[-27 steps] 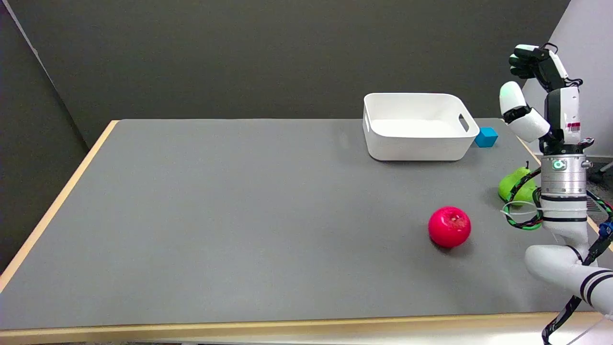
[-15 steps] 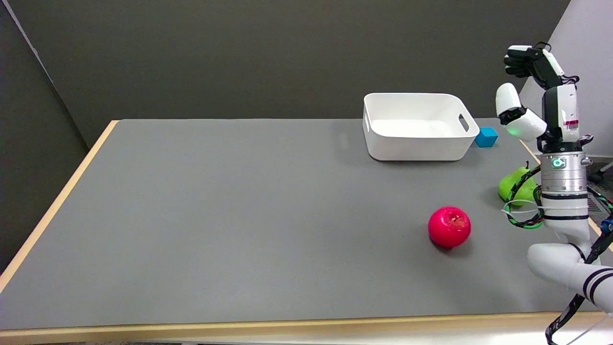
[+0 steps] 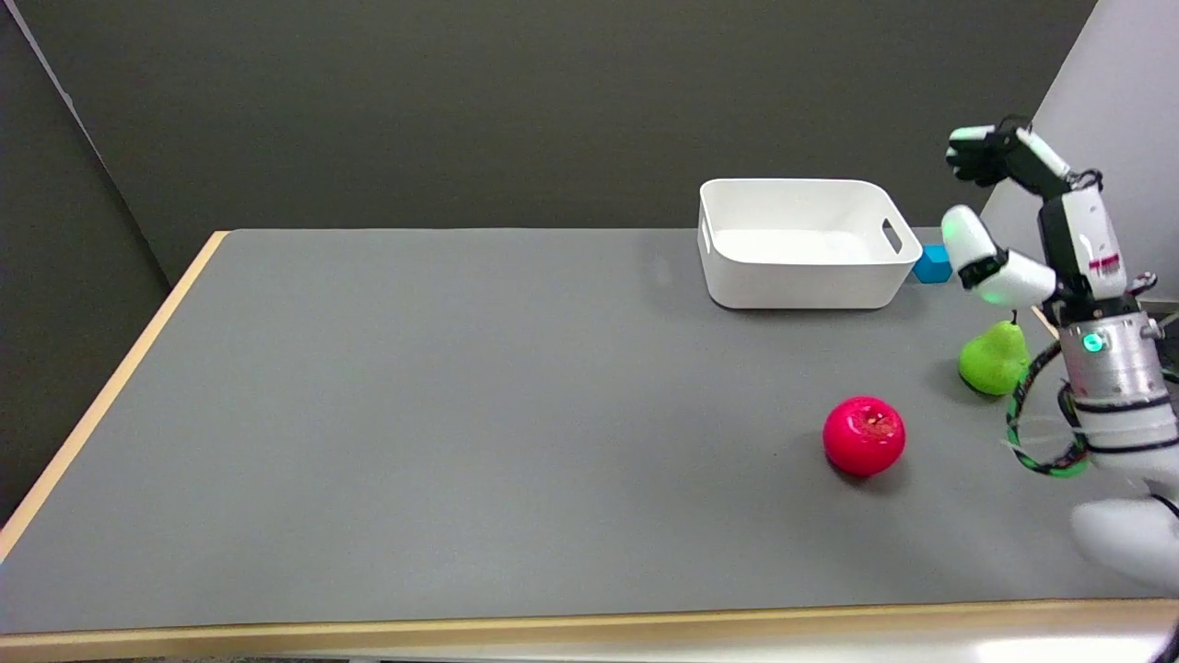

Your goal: Pick up the red apple.

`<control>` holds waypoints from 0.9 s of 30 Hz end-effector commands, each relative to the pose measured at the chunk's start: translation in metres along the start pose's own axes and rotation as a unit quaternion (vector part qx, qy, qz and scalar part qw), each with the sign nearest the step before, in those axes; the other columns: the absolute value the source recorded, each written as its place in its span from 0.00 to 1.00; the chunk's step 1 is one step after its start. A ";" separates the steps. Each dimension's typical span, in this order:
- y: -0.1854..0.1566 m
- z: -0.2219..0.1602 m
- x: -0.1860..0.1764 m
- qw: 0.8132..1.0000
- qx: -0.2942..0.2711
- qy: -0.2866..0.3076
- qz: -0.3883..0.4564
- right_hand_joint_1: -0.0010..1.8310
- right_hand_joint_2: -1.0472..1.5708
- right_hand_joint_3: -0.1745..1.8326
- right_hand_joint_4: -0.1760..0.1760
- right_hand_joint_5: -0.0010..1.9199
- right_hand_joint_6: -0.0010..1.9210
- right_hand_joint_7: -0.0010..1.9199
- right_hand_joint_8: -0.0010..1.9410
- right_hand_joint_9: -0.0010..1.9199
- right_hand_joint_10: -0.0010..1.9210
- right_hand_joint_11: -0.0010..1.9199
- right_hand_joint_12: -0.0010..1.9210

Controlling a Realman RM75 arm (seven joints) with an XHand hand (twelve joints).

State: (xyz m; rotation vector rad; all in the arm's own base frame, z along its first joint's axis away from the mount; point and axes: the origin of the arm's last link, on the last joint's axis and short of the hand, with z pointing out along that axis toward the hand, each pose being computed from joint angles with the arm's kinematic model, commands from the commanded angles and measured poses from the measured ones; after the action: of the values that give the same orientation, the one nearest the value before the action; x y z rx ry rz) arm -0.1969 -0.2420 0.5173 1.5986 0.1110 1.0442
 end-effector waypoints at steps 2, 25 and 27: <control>-0.034 -0.104 0.011 0.991 0.007 -0.136 -0.010 0.24 0.68 0.51 0.68 0.20 0.38 0.30 0.34 0.25 0.58 0.17 0.80; -0.035 -0.135 -0.023 0.979 -0.006 -0.202 -0.015 0.17 0.66 0.49 0.63 0.19 0.36 0.28 0.32 0.22 0.57 0.10 0.72; -0.031 -0.130 -0.029 0.978 -0.009 -0.208 -0.020 0.17 0.66 0.49 0.63 0.19 0.36 0.28 0.32 0.22 0.57 0.10 0.72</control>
State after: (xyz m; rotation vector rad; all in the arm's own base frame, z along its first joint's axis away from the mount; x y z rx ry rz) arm -0.2692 -0.1396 0.4768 1.7285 -0.1069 0.7497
